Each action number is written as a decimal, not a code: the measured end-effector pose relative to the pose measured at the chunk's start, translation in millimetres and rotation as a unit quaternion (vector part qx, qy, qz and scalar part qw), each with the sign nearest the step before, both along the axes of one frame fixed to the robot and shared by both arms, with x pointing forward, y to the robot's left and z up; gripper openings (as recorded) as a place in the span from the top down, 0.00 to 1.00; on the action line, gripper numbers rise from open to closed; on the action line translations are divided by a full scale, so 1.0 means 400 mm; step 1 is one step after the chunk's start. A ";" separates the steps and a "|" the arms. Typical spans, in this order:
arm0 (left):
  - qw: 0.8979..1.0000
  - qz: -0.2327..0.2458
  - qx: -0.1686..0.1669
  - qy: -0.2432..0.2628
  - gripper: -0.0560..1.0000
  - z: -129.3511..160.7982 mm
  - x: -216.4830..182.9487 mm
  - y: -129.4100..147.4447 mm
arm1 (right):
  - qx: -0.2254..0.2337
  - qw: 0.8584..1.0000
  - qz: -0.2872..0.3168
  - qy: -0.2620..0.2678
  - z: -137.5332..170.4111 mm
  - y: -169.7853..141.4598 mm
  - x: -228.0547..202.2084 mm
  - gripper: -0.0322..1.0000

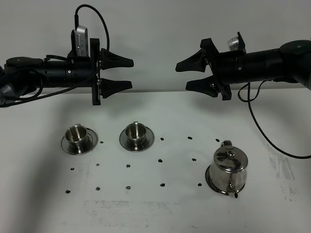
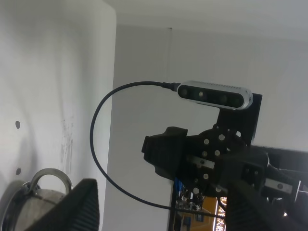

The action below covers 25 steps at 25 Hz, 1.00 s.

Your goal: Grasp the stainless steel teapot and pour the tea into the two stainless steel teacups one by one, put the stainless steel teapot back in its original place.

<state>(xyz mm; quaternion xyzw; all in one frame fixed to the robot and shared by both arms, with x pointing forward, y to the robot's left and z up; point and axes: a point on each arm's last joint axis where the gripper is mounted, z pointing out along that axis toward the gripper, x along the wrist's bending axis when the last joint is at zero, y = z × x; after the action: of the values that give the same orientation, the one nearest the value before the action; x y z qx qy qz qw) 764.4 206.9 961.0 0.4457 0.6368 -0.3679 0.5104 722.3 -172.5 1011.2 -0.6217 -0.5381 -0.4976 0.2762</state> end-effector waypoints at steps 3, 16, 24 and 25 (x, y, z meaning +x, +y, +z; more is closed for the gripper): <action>1.000 0.001 -0.002 0.001 0.36 0.001 0.000 0.000 | 0.001 1.000 -0.001 0.001 0.000 0.000 0.000 0.40; 0.999 0.012 -0.039 0.001 0.36 0.016 0.005 -0.002 | 0.034 0.999 -0.001 0.002 0.020 0.027 -0.001 0.40; 0.999 0.008 -0.032 -0.019 0.36 0.016 0.005 -0.002 | 0.003 1.000 0.009 -0.019 0.012 0.024 -0.002 0.40; 0.999 0.009 -0.030 -0.023 0.36 0.021 0.005 0.003 | -0.005 1.000 0.010 -0.020 0.009 0.023 -0.002 0.40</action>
<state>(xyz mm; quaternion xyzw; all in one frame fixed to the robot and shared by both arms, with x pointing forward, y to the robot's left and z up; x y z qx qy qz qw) 766.3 207.9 969.5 0.4329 0.6174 -0.3718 0.5414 721.6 -163.2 1014.8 -0.6078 -0.5519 -0.5046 0.2671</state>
